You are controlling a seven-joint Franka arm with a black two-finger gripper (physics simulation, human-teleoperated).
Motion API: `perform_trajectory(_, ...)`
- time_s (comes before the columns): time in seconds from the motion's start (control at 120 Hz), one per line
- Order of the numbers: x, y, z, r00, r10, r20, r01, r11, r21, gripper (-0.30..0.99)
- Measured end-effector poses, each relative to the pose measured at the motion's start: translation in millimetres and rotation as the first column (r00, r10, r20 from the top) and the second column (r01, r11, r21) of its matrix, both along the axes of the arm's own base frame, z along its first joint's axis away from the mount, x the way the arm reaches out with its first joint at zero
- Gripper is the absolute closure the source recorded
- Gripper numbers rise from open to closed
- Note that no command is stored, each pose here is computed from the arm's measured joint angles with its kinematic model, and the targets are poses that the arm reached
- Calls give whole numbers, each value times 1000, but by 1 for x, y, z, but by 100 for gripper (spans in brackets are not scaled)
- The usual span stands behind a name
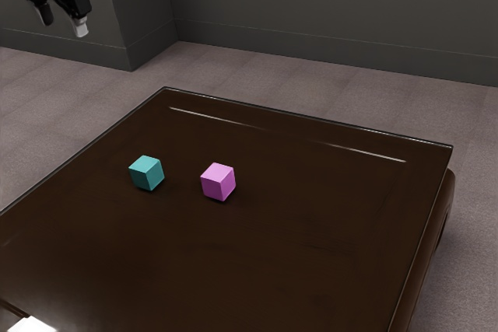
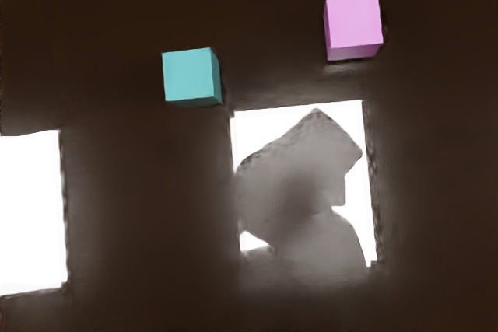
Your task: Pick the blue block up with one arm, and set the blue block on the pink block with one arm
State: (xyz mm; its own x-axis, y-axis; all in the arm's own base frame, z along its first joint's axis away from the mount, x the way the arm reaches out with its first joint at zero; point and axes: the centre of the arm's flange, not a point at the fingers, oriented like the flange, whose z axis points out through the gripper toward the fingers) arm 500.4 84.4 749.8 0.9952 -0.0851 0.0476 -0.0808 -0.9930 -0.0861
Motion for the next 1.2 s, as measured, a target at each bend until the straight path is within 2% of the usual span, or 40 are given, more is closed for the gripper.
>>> perform_trajectory(0.142, 4, -2, -11, 1000, 11, -13, -11, 1000, -1, 0)
perform_trajectory(0.2, -23, -13, -32, 998, -4, -67, 3, 1000, -15, 0)
perform_trajectory(0.258, -51, -31, -94, 986, -68, -151, 64, 997, -34, 0)
perform_trajectory(0.292, -56, -36, -130, 978, -114, -177, 107, 993, -50, 0)
perform_trajectory(0.4, -60, -18, -179, 964, -197, -179, 186, 980, -75, 0)
perform_trajectory(0.483, -62, 17, -224, 951, -265, -156, 254, 963, -90, 0)
perform_trajectory(0.625, -28, 36, -276, 874, -472, -115, 468, 881, -64, 0)
perform_trajectory(0.808, 25, 42, -319, 716, -690, -106, 692, 721, -20, 0)
perform_trajectory(0.942, 61, 50, -351, 604, -789, -110, 792, 610, -25, 0)
perform_trajectory(1.05, 70, 74, -364, 556, -825, -101, 828, 561, -27, 0)
perform_trajectory(1.2, 113, 82, -383, 468, -882, -51, 883, 469, -22, 0)
